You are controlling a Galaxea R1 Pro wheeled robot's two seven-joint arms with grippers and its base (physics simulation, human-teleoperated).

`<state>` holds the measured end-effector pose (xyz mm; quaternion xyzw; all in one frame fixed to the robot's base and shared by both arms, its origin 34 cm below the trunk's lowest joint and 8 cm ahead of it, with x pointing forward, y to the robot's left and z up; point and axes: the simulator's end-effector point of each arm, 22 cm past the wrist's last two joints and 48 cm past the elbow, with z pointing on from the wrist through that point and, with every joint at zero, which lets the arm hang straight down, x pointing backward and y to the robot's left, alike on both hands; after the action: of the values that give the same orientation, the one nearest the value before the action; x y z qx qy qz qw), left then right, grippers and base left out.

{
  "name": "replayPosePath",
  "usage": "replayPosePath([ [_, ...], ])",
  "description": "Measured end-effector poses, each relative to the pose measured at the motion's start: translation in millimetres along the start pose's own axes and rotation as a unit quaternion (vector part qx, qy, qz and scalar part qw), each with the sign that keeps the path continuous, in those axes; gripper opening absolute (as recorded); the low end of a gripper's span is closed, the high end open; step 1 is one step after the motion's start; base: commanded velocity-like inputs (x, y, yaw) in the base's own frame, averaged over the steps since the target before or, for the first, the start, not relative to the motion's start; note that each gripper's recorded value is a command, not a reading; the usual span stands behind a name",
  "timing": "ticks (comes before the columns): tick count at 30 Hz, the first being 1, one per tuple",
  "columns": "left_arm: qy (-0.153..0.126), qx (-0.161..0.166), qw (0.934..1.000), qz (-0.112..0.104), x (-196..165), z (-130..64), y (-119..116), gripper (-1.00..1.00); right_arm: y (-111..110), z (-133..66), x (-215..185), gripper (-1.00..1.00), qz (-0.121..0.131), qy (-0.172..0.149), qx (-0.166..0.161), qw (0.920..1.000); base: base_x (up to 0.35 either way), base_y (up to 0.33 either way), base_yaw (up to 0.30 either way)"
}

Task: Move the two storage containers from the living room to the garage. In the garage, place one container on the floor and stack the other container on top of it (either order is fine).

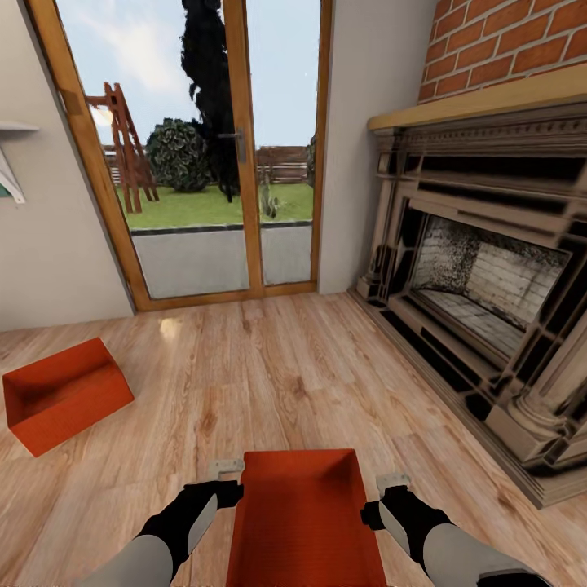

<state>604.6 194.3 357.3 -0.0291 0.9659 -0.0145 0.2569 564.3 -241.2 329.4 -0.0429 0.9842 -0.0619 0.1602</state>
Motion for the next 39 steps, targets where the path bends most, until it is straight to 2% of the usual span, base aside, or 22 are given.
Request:
replayPosePath([
  [9,0.000,0.001,1.0000,0.000,0,-0.1,-1,1.00,0,0.1,0,1.00,0.000,0.000,0.000,1.0000,0.000,0.000,0.000],
  [13,0.000,0.000,1.0000,0.000,6,6.5,0,1.00,1,7.6,5,1.00,0.000,0.000,0.000,1.0000,0.000,0.000,0.000],
  [27,0.000,0.001,1.0000,-0.001,6,6.6,0,1.00,1,7.2,2,1.00,0.000,-0.002,0.000,1.0000,0.000,0.000,0.000],
  [39,0.000,0.001,1.0000,-0.001,9,9.9,0,1.00,0,6.2,-16,1.00,0.002,-0.016,0.001,0.9999,0.000,0.000,0.000],
])
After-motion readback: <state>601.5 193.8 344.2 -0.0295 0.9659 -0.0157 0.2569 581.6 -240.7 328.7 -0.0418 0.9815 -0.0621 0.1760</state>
